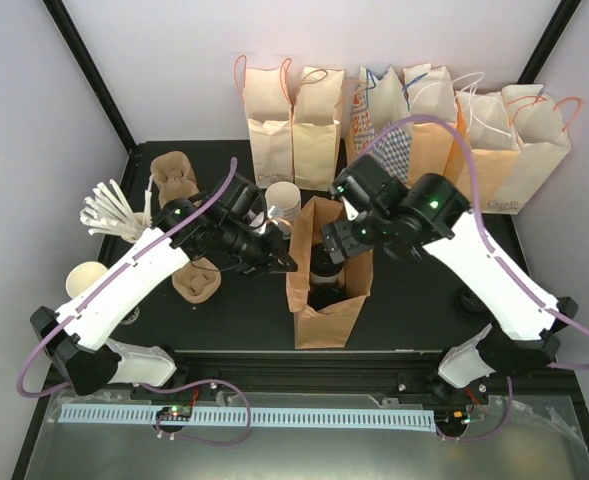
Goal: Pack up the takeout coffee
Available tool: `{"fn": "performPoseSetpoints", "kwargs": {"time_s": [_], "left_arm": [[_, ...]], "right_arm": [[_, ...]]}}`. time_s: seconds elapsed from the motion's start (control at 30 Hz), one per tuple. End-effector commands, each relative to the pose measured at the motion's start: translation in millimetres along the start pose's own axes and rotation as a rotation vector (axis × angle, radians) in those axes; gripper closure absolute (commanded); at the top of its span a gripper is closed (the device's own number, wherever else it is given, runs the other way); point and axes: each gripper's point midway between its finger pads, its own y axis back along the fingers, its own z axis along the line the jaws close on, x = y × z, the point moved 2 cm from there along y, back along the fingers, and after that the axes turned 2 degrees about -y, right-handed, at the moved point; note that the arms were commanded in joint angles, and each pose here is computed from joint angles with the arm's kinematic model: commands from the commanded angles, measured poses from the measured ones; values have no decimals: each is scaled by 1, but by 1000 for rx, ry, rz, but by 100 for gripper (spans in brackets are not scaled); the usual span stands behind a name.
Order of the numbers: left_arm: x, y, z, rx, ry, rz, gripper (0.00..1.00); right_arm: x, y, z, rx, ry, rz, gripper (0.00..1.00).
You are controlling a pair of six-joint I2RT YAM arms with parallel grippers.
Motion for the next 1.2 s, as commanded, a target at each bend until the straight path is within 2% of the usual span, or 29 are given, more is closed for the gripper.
{"fn": "performPoseSetpoints", "kwargs": {"time_s": [0.0,0.13,0.3,0.4,0.5,0.77,0.87,0.97,1.03,1.17], "left_arm": [[11,13,5,-17,-22,28,99],[9,19,3,-22,-34,24,99],[6,23,-2,-9,-44,11,98],[5,24,-3,-1,-48,9,98],[4,26,-3,-1,-54,8,98],[1,29,-2,-8,-69,6,98],[-1,29,-2,-9,-83,6,98],[-4,30,-4,-15,-117,11,98],[-9,30,-8,-17,-148,11,99],[-26,38,-23,-37,-236,-23,98]], "right_arm": [[-26,49,10,-126,-20,-155,9],[-47,62,-8,-90,-101,-232,19],[-61,41,-53,30,-254,-212,24],[-72,22,-67,69,-249,-173,26],[-76,0,-74,36,-249,-101,31],[-75,-34,-69,-22,-233,4,41],[-71,-47,-67,-29,-236,49,53],[-68,-46,-63,-51,-248,59,76],[-66,-34,-64,-51,-260,27,96],[-55,-3,-65,-57,-279,-56,99]]}}
